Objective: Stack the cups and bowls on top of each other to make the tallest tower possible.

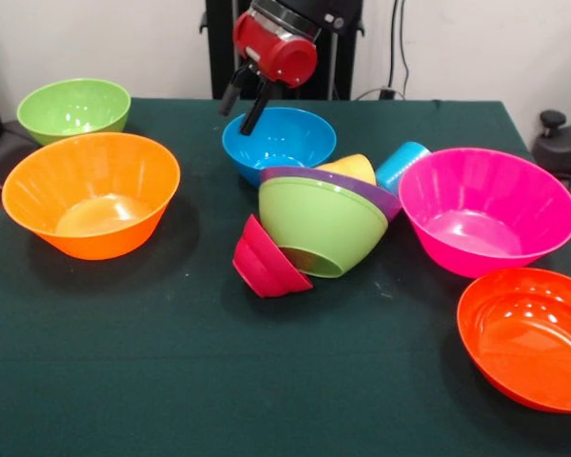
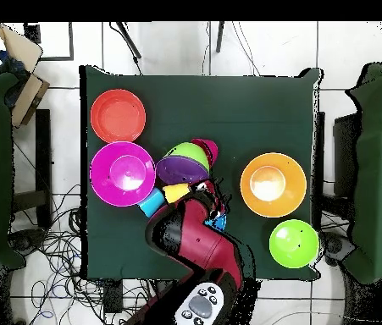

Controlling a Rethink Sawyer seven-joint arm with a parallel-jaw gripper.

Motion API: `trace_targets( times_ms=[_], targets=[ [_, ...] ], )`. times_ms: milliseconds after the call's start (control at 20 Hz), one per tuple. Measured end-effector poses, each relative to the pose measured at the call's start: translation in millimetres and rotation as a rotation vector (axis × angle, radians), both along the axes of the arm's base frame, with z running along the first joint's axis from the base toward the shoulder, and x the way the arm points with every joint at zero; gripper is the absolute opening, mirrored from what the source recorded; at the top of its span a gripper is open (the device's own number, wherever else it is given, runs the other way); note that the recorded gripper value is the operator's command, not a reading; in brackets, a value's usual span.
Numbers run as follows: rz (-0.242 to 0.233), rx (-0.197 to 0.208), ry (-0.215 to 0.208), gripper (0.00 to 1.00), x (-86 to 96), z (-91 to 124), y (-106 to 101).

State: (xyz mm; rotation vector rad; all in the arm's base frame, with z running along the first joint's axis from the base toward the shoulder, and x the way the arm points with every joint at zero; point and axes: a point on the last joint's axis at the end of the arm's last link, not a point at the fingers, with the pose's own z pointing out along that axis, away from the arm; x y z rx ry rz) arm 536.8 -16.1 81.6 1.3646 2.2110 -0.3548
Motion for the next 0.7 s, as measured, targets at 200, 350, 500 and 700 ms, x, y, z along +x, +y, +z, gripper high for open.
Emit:
trace_targets(
  times_ms=[200, 350, 500, 700],
  targets=[
    [0.077, -0.017, -0.011, 1.00, 9.2, 19, 2],
    [0.112, -0.019, -0.029, 1.00, 20.6, 40, -1],
    [0.115, -0.017, -0.036, 1.00, 29.1, 58, -13],
    [0.097, -0.016, -0.046, 1.00, 42.1, 85, -39]
  ],
)
